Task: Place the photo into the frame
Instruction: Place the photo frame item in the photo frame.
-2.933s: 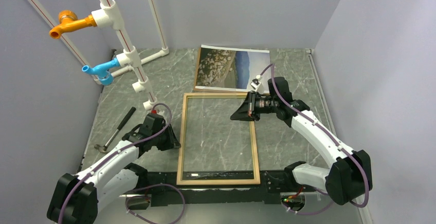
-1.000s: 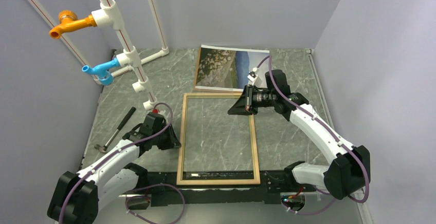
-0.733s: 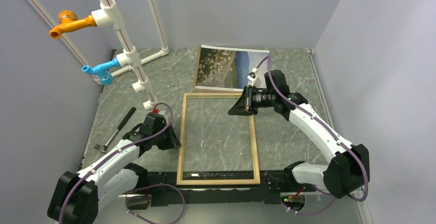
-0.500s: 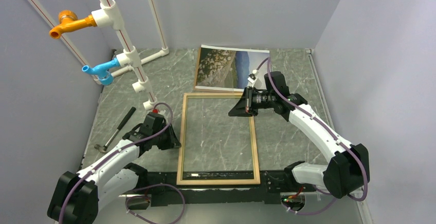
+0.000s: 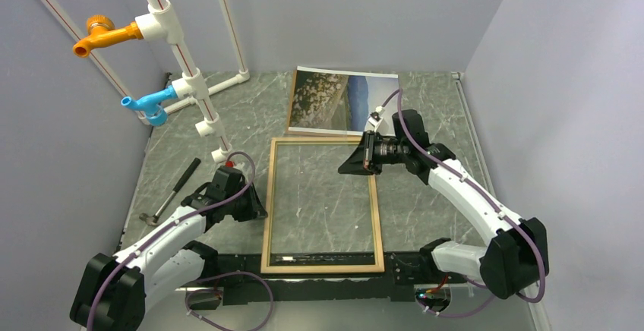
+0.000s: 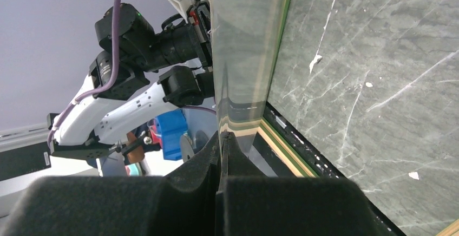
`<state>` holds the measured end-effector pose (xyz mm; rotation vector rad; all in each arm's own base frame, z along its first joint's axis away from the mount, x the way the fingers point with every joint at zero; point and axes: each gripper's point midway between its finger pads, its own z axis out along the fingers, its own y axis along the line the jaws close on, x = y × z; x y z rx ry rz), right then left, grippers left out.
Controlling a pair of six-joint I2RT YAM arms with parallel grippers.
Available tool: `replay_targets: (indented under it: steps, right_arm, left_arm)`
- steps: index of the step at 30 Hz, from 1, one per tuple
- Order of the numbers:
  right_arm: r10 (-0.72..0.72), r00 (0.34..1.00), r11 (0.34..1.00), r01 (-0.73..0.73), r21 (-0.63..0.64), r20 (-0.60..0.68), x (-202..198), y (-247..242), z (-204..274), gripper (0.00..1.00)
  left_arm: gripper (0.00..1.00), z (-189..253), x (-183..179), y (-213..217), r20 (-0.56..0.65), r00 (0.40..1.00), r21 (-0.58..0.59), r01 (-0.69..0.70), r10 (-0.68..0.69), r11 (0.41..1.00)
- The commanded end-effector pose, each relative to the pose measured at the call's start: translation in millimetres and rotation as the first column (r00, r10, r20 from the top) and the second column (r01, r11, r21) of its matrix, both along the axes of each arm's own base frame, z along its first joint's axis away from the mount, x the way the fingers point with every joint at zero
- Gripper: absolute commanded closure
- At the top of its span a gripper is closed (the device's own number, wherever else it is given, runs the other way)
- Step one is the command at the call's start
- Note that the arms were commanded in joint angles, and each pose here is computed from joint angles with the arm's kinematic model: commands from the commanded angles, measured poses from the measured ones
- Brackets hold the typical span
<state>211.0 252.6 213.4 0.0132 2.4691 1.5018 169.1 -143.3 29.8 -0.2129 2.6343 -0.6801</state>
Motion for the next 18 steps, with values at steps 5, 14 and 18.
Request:
replay_targets:
  steps: [5, 14, 18]
  right_arm:
    - [-0.006, 0.999, 0.999, 0.004, 0.051, 0.041, -3, 2, 14, 1.00]
    - [-0.016, 0.998, 0.996, 0.011, 0.083, 0.057, -5, 2, 29, 1.00]
    - [-0.010, 0.999, 0.996, 0.006, 0.086, 0.045, -8, 2, 25, 1.00]
  left_arm:
    - [0.78, -12, -1, 13, -0.002, 1.000, 0.075, -0.010, 0.010, 0.997]
    - [0.78, -13, -1, 14, -0.004, 1.000, 0.078, -0.010, 0.011, 0.997]
    - [0.78, -13, -1, 14, -0.006, 1.000, 0.079, -0.012, 0.012, 0.997]
